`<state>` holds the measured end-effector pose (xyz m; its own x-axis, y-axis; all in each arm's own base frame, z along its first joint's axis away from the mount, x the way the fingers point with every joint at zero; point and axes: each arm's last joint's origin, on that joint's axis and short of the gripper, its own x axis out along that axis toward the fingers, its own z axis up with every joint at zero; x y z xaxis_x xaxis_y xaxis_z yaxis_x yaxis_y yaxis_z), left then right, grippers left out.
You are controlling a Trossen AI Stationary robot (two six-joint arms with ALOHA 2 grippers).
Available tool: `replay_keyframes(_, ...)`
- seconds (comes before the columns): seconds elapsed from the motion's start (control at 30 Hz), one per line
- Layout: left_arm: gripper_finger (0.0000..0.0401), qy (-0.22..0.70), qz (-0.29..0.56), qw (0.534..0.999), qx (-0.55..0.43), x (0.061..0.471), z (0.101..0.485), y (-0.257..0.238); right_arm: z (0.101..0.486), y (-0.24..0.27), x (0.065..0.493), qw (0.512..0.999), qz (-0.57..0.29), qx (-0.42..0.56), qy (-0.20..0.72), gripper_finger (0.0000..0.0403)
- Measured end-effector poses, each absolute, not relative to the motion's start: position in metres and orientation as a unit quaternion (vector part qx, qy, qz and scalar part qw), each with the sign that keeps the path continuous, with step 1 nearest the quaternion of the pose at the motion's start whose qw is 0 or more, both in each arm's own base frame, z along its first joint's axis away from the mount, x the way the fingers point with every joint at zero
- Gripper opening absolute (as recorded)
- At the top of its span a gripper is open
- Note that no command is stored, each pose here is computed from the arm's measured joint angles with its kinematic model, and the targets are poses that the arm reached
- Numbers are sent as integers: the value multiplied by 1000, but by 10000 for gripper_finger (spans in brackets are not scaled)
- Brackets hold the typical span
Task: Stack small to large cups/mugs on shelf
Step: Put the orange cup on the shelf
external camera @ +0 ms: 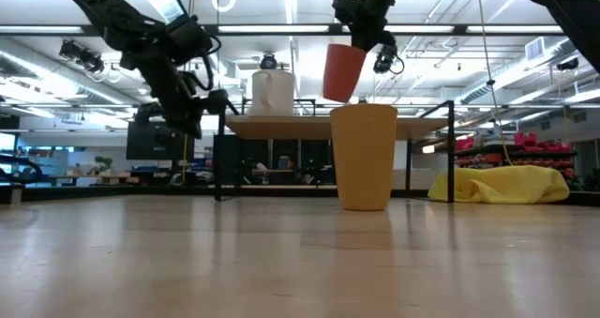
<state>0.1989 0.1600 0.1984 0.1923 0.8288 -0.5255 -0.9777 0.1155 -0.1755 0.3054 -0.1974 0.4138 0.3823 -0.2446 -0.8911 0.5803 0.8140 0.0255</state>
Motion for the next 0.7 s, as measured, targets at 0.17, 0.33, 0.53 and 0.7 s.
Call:
replay_keyframes(0.17,16,156,608,737,-250,207,199,165,412,-204,296,796,-269,192,507,3)
replay_keyframes(0.33,6,158,603,742,-246,214,201,166,408,-215,289,782,-282,208,515,3)
replay_keyframes(0.53,16,151,592,754,-239,224,208,167,406,-222,286,779,-284,217,515,3)
replay_keyframes(0.7,11,148,588,760,-233,227,212,167,405,-223,287,780,-279,219,516,3)
